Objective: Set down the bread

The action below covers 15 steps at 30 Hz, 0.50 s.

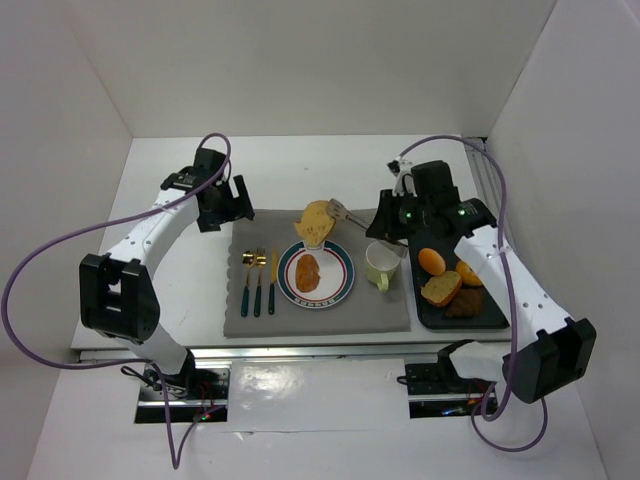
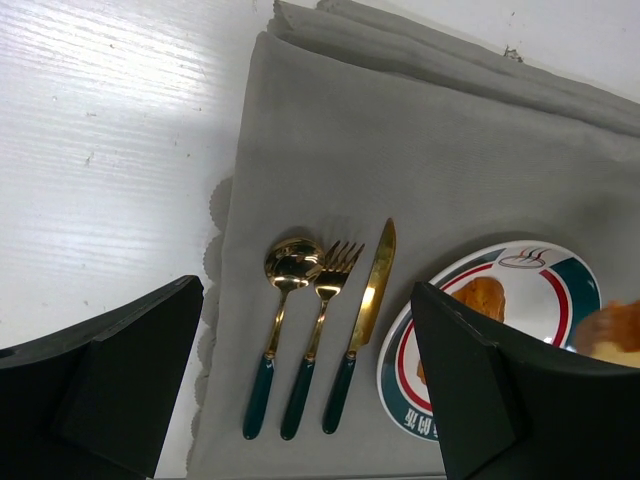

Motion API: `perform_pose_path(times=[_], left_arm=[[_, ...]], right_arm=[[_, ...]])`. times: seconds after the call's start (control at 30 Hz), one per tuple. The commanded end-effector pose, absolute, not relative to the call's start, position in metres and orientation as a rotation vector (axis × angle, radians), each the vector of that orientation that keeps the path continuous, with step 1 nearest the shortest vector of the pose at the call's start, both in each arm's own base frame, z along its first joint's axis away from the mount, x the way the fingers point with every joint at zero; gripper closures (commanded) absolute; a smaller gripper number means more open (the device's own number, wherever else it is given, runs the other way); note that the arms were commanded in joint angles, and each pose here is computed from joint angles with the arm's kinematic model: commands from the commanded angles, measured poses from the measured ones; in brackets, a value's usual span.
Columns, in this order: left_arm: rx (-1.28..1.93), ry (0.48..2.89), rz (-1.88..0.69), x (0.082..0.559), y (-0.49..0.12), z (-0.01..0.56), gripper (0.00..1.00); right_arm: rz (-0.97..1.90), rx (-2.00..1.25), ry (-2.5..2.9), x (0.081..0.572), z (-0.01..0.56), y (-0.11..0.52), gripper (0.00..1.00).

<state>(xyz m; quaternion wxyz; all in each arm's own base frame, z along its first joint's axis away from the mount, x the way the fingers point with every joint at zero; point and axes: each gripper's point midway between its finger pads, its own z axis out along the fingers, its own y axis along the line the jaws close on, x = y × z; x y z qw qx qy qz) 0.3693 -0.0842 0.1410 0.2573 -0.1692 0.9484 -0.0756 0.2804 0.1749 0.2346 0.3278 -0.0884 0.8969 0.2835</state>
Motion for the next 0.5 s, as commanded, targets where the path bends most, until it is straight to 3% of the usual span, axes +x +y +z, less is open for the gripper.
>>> perform_pose_path(times=[0.0,0.23,0.47], left_arm=[[-0.447,2.542,-0.240,0.378,-0.089,0.153,0.01],[-0.465,2.553,-0.266,0.376,-0.092,0.150,0.01],[-0.467,2.562,-0.262,0.376,-0.092,0.146,0.01]], right_arm=[[0.675,-0.302,2.372,0.269,0.236,0.178,0.95],[0.655,-0.373,2.518,0.246,0.199,0.186,0.95],[0.598,-0.424,2.620,0.238,0.173,0.190,0.77]])
